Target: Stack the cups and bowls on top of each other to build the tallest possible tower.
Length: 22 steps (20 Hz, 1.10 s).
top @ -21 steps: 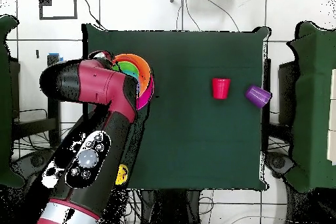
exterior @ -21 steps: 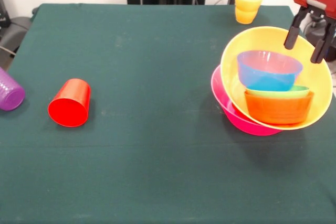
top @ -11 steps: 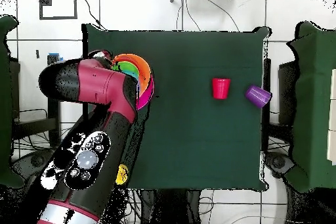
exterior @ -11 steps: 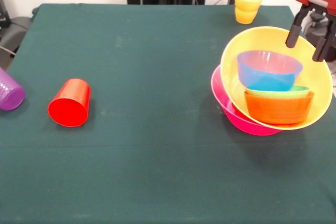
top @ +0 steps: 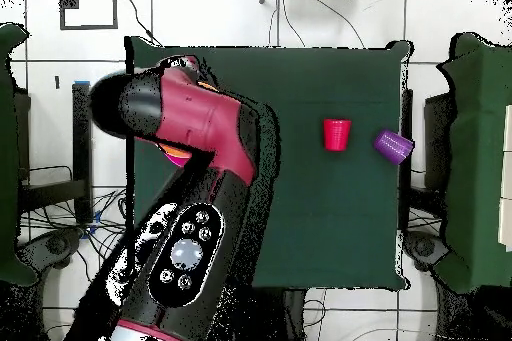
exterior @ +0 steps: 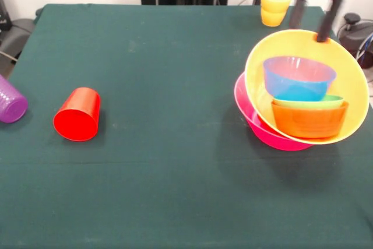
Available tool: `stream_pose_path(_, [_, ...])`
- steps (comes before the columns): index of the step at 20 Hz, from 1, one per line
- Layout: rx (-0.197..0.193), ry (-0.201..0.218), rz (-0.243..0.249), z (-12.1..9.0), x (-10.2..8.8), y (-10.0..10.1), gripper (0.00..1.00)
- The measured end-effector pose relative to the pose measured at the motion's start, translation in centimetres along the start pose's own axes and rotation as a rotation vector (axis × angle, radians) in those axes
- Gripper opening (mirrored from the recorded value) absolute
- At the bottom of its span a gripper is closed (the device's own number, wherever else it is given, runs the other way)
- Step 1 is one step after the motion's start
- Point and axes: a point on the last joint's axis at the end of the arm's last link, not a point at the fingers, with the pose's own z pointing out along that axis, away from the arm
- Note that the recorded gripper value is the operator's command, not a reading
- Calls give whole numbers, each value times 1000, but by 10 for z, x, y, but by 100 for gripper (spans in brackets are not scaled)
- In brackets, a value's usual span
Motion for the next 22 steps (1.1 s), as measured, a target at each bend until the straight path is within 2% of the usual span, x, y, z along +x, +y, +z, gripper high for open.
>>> stream_pose_path(1, [0, 0, 12, -1, -9, 0, 100])
stream_pose_path(2, [4, -1, 50, -6, -40, -1, 100])
stream_pose_path(4, [11, 0, 67, -8, -56, -3, 100])
stream_pose_path(5, [20, 1, 85, -9, -74, -6, 100])
stream_pose_path(7, [30, 2, 101, -10, -90, -9, 100])
stream_pose_path(8, [39, 2, 112, -9, -104, -11, 100])
stream_pose_path(13, [60, 9, 133, 0, -139, -16, 100])
stream_pose_path(17, [70, 12, 125, 6, -147, -19, 100])
stream_pose_path(22, [70, 12, 84, 6, -132, -16, 100])
